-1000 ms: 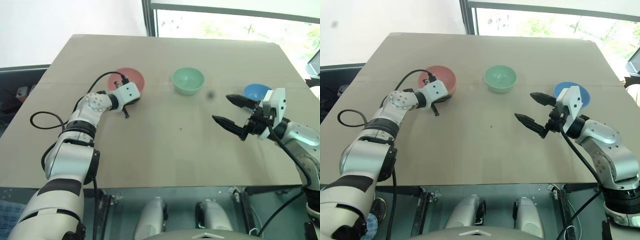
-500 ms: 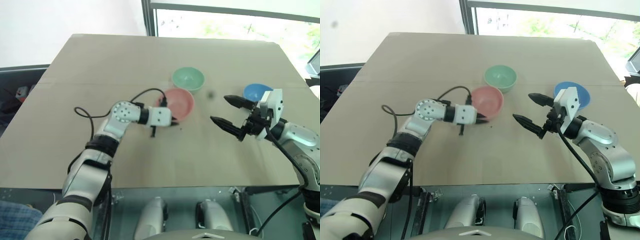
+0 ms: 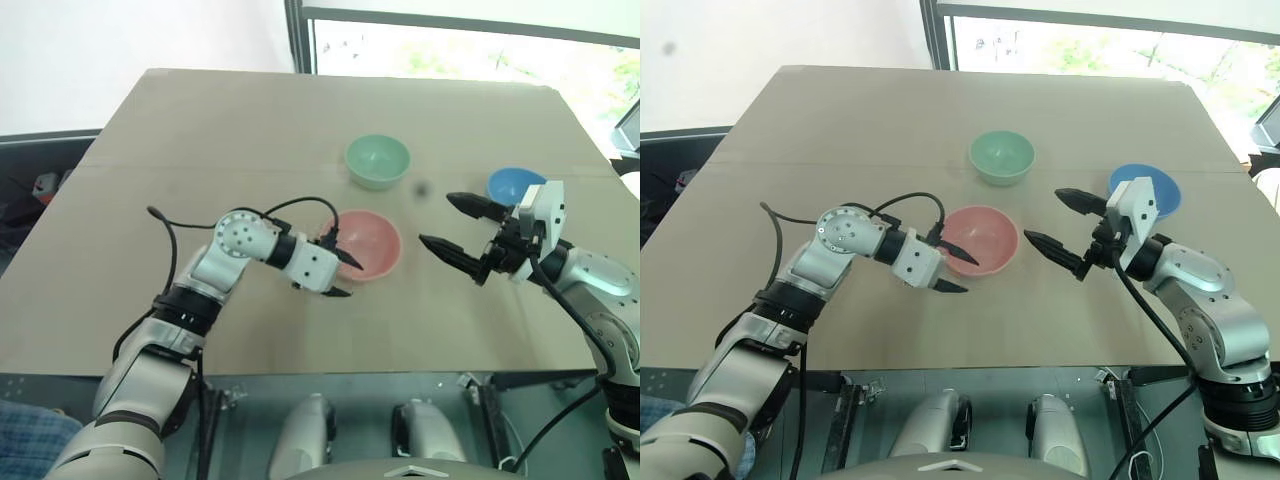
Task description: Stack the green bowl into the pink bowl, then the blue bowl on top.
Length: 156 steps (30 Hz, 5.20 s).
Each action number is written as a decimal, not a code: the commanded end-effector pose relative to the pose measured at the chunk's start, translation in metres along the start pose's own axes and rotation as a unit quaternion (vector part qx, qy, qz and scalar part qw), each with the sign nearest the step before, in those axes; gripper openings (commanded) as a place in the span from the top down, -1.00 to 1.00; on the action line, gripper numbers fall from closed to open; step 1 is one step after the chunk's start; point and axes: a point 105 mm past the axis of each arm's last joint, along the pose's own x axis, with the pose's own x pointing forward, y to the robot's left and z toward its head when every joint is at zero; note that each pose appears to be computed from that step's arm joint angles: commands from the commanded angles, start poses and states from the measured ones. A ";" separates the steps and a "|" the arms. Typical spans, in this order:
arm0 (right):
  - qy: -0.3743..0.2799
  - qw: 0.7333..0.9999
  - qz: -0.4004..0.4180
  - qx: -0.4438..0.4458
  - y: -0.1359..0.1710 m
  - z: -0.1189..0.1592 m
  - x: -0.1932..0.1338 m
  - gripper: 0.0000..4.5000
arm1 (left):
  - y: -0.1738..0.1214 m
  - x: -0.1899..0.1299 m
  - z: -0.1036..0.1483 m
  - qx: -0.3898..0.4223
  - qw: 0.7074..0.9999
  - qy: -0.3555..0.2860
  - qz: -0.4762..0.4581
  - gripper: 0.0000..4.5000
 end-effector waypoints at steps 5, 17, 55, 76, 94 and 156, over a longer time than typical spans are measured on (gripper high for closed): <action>-0.017 1.000 0.006 -0.023 0.003 0.011 0.000 -1.00 | 0.008 -0.016 0.007 -0.013 0.998 -0.022 0.049 -0.98; 0.064 0.995 0.005 -0.077 -0.032 0.003 0.027 -1.00 | 0.044 -0.095 0.016 -0.352 0.856 -0.161 0.343 -0.98; 0.250 0.932 0.028 -0.260 -0.068 -0.033 0.192 -1.00 | -0.048 -0.192 0.034 -0.414 0.735 0.006 0.537 -0.98; 0.244 0.932 -0.005 -0.269 -0.055 -0.034 0.212 0.31 | -0.049 -0.190 0.028 -0.409 0.739 0.022 0.535 -1.00; 0.186 0.950 -0.023 -0.249 -0.066 -0.005 0.211 0.96 | -0.045 -0.183 0.023 -0.411 0.748 0.018 0.521 -1.00; 0.264 0.941 -0.105 -0.186 -0.091 0.011 0.002 -0.48 | 0.015 -0.124 0.019 -0.374 0.843 -0.103 0.373 -1.00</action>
